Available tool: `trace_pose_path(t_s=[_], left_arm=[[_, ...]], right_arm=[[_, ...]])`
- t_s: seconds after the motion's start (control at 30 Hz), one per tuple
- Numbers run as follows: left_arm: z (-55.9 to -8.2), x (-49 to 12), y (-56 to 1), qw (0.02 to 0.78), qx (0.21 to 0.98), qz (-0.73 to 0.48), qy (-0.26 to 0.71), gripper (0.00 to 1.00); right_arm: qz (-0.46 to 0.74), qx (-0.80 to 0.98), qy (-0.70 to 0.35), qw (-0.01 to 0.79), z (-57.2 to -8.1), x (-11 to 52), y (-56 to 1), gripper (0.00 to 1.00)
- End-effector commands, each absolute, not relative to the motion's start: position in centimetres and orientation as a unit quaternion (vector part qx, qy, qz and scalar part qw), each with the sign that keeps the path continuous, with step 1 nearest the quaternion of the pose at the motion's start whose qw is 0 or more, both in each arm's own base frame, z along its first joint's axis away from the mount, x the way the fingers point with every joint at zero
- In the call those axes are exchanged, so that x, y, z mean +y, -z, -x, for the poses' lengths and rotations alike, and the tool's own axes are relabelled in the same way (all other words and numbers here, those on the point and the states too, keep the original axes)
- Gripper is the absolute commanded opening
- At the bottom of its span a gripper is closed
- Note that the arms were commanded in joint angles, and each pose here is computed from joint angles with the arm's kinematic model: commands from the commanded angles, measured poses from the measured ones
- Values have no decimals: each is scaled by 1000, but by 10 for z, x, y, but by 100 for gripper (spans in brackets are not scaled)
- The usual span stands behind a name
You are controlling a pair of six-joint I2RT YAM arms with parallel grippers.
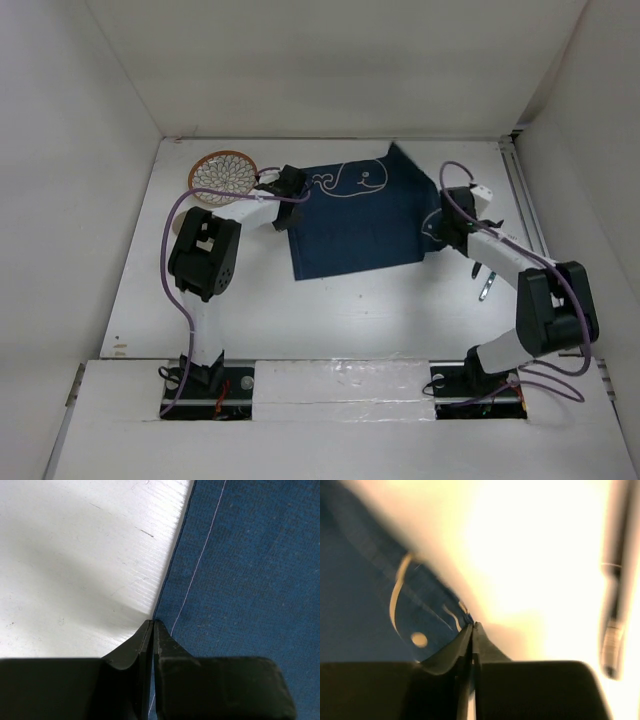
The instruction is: Set the dinner table for one person
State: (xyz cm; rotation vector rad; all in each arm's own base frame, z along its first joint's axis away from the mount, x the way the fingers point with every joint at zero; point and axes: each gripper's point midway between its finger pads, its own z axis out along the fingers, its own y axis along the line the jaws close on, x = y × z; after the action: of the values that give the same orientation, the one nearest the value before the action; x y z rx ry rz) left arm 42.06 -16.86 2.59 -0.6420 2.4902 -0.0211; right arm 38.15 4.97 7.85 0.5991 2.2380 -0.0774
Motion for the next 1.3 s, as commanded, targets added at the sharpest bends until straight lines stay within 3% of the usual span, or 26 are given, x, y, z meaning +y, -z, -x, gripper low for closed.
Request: trace_pose_path(t_s=[0.0,0.03,0.07,0.13,0.23,0.37,0.53,0.63,0.7,0.8,0.97,1.2,1.27], left_arm=[[-423,-166,-44,295,923,248,15,0],[-423,-166,-44,295,923,248,15,0],[-423,-166,-44,295,923,248,15,0],[-423,-166,-44,295,923,248,15,0],[-431,-169,-53,305,920,245,22,0],[-442,-172,-66,310,919,242,18,0],[-476,-167,-85,323,912,253,3,0],[-494,-166,-123,340,905,257,6,1],[-492,-177,-146,369,896,245,3,20],[-488,-188,-163,383,894,233,22,100],[-483,-192,-152,367,901,232,29,100],[-504,-240,-149,361,902,196,135,100],[-510,-245,-121,335,915,192,120,100]], right_arm=[[-297,858,-13,420,-377,30,-86,11],[-304,850,-8,431,-375,23,-94,22],[-319,849,4,422,-367,18,-92,57],[-338,835,36,434,-360,12,-102,70],[-338,813,35,473,-358,22,-130,72],[-254,816,-15,519,-368,73,-150,73],[-193,898,3,395,-403,93,-85,73],[-164,912,13,376,-409,104,-78,71],[-164,913,15,373,-411,105,-79,72],[-174,907,-7,385,-415,106,-91,73],[-165,914,5,370,-435,98,-97,73],[-140,926,33,350,-474,85,-96,73],[-133,936,33,324,-476,86,-89,73]])
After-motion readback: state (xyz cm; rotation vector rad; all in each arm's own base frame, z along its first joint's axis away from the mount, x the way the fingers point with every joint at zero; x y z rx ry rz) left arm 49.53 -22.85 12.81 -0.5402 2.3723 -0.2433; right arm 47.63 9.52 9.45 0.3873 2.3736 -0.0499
